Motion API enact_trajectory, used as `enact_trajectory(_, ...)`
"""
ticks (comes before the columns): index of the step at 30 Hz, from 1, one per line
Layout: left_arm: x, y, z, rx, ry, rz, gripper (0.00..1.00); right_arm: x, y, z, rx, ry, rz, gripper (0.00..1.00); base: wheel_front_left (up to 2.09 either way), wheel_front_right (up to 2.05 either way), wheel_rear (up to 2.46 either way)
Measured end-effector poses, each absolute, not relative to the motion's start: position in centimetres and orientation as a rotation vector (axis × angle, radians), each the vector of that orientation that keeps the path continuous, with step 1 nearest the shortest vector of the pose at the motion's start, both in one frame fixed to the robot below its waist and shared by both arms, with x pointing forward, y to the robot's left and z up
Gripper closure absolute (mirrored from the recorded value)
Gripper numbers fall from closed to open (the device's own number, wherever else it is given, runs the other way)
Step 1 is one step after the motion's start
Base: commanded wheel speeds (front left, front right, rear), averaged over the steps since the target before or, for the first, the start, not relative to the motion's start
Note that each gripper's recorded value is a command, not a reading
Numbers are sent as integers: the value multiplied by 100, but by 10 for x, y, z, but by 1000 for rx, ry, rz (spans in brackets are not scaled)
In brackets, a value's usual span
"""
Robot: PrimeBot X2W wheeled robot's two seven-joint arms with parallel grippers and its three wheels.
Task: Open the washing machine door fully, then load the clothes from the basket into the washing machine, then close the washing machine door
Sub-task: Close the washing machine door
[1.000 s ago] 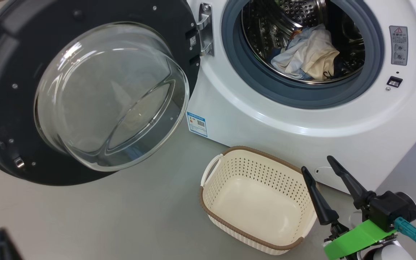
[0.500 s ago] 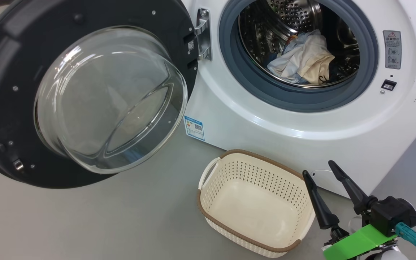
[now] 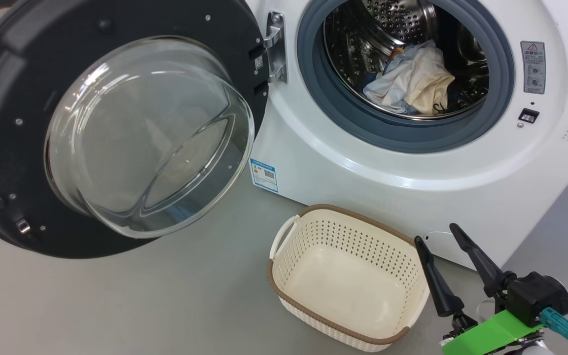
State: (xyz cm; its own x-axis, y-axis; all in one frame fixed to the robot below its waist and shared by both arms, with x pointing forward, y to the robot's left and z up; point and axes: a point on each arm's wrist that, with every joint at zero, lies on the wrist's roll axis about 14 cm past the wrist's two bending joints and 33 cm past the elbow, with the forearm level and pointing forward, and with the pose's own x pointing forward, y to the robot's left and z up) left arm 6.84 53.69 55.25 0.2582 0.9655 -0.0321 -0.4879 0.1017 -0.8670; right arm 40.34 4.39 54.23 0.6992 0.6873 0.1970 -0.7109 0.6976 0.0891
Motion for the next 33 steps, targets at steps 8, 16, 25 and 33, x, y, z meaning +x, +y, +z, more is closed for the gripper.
enact_trajectory(8, 88, 559, 582, -1056, -710, 1105, 100, 403, 37, 540, 162, -146, 762, 0, 0, 0, 0)
enact_trajectory(16, 108, 581, 619, -1165, -770, 1037, 100, 402, 28, 537, 158, -139, 737, 0, 0, 0, 0)
enact_trajectory(25, 138, 596, 631, -1275, -749, 1002, 100, 406, 14, 529, 161, -124, 699, 0, 0, 0, 0)
enact_trajectory(33, 168, 596, 628, -1315, -662, 960, 100, 409, -2, 522, 154, -109, 657, 0, 0, 0, 0)
